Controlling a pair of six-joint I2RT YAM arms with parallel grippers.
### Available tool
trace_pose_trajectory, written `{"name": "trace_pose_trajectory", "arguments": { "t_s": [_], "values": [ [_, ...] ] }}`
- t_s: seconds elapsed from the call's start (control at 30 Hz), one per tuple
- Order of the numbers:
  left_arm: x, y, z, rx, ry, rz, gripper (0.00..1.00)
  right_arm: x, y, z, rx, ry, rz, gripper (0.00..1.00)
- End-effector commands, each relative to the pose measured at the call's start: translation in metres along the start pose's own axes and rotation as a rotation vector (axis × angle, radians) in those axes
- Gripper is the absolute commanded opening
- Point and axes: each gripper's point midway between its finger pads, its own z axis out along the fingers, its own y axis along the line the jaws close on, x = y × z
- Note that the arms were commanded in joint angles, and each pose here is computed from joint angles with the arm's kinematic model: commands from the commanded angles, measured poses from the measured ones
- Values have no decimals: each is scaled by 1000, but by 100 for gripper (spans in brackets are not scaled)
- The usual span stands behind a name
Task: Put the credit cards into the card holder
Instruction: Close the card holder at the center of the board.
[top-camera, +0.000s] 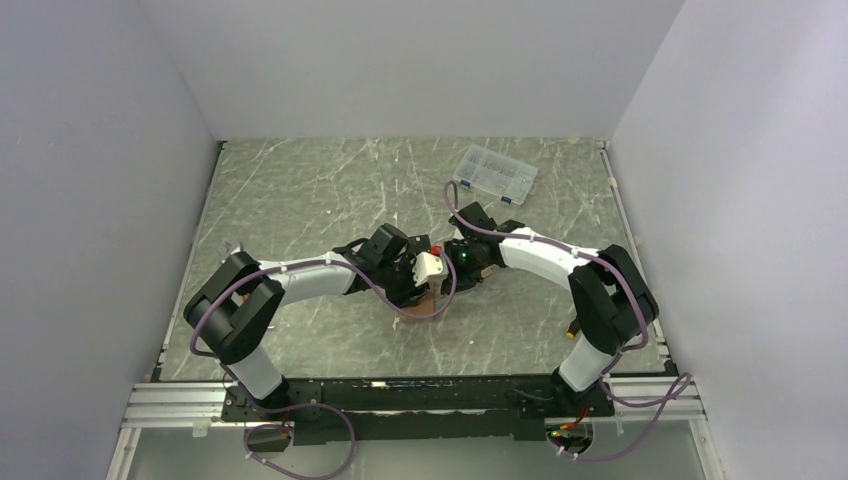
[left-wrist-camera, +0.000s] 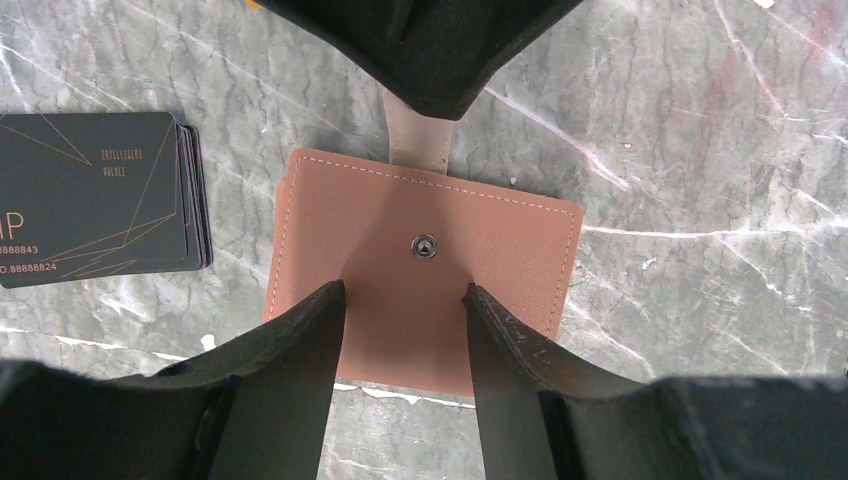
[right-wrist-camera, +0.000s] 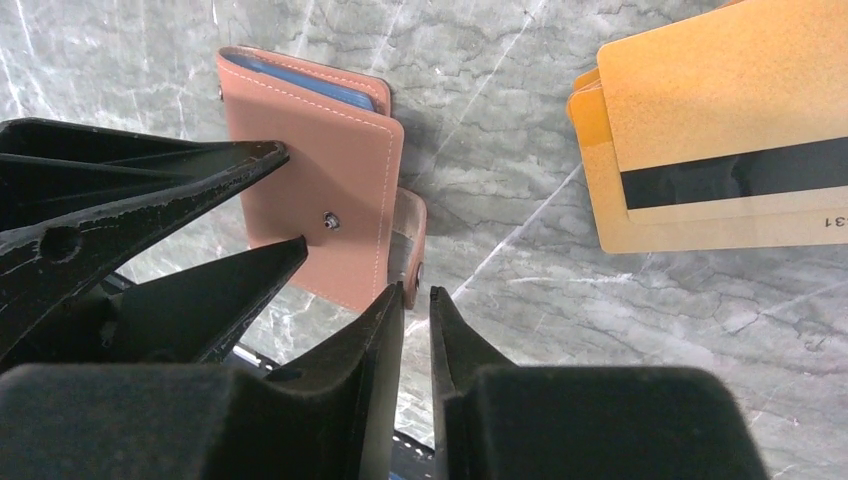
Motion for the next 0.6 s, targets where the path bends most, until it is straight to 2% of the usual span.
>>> {"name": "trace_pose_trajectory", "arguments": {
  "t_s": [0.0,0.07,0.1,0.33,0.57],
  "values": [
    [-4,-8,-6,33,-9,-19,53,-10,4,1,-2,-13,-3,15],
    [-5,-9,-5,40,-13,-21,53,-10,2,2,6,-18,2,1],
    [-6,-9,-4,43,-16,-22,53,-10,-1,1,12,-22,7,0],
    [-22,-12,1,89,-42,-24,53,-9,-27,-20,45,-78,69,0],
    [-39,-15,4,136,-83,-11,54,-5,-37,-26,59,-76,85,0]
  ]
}}
